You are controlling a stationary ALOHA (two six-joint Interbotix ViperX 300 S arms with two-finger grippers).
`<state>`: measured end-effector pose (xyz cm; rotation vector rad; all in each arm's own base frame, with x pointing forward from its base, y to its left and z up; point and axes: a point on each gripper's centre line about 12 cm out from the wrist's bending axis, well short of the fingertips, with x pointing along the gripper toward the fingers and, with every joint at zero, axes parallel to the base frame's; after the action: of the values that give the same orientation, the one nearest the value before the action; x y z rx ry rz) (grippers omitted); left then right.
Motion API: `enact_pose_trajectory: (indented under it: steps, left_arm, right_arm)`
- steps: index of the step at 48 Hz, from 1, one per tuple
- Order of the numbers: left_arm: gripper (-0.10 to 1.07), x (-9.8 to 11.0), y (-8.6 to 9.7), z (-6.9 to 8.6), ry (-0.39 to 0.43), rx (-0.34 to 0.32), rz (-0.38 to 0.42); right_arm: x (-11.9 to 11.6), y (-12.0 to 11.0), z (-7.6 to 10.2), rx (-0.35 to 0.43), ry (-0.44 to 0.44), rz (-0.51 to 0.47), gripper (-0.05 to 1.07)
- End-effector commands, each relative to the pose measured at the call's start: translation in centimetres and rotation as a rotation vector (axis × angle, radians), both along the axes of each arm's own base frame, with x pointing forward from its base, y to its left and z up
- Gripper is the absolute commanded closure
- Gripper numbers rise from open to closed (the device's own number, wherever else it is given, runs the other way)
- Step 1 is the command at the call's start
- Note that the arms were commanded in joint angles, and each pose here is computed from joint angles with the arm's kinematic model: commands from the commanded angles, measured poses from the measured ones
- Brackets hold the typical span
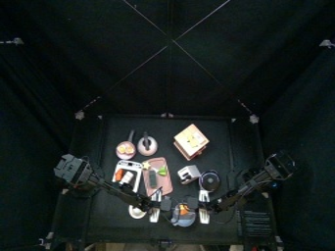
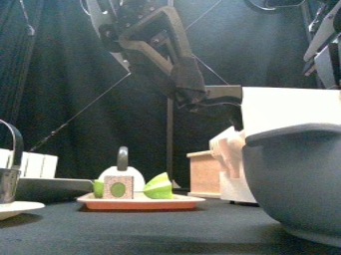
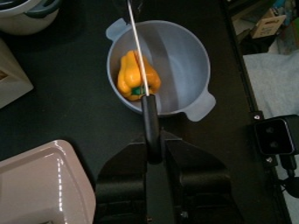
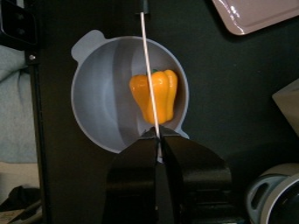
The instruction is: Cut squash
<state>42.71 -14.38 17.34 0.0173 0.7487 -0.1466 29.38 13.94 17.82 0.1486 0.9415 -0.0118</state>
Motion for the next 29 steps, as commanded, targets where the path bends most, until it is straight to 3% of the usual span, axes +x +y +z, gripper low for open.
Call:
enact_pose_trajectory:
  steps: [1,29]
  left_arm:
    - [0.56,0.7,0.3,1.2,-0.041,-0.016,0.001]
    - [0.56,1.0,-0.5,0.7,-0.064,-0.066,-0.026]
  right_arm:
    - [0.8,-0.5,0.7,0.032,-0.03,-0.024,0.69]
    - [1.0,0.5,-0.4,0.08,-0.013,-0.015,0.69]
